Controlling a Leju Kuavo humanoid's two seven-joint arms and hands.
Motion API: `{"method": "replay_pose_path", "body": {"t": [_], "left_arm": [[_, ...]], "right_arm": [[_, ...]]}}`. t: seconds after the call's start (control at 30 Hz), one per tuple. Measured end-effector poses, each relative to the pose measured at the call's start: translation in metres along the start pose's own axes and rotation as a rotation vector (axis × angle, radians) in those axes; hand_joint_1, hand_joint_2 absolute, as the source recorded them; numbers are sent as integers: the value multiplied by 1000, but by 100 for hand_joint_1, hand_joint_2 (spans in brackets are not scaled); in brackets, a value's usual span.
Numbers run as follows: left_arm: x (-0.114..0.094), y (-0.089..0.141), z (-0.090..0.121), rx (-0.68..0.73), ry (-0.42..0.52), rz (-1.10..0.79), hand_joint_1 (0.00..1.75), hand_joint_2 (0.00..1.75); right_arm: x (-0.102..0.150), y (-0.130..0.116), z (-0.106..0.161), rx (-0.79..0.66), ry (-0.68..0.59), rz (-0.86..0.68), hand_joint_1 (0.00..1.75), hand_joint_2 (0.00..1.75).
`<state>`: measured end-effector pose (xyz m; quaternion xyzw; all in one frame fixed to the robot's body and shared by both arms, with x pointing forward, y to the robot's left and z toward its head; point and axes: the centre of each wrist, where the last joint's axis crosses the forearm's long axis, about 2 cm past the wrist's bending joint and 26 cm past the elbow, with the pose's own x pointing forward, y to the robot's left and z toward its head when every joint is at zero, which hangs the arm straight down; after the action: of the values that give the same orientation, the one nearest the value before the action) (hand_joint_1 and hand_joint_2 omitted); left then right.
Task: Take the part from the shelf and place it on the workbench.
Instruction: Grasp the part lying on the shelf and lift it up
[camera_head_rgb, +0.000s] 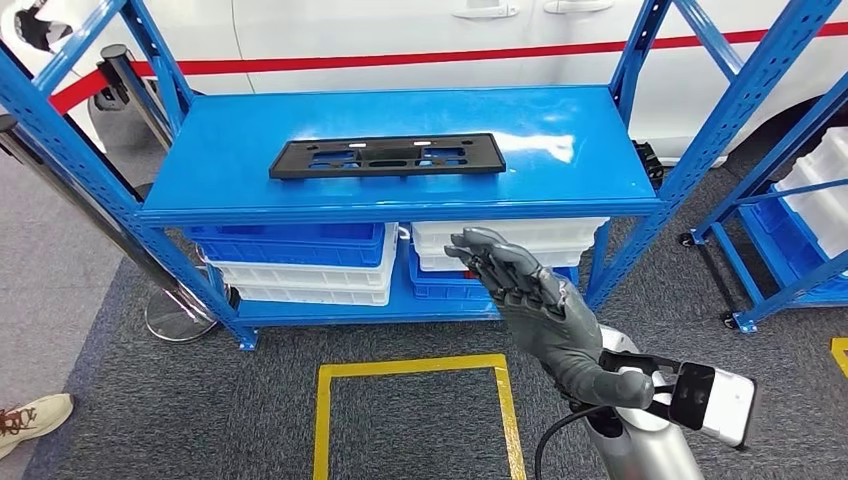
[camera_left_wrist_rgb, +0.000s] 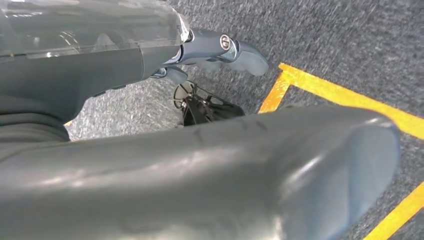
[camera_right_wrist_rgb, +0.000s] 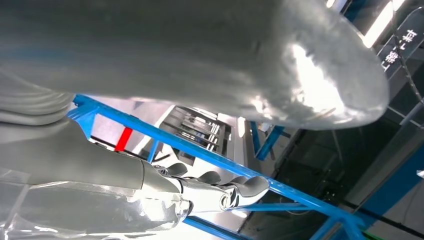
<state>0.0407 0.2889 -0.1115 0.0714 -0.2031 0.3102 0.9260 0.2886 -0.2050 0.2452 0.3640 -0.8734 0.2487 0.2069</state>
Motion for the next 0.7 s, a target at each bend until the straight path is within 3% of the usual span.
{"method": "replay_pose_path", "body": {"t": [0.7], "left_arm": [[1, 1, 0, -10, -11, 13, 0, 0]], "right_arm": [[-4, 10, 3, -6, 23, -8, 0, 0]]}}
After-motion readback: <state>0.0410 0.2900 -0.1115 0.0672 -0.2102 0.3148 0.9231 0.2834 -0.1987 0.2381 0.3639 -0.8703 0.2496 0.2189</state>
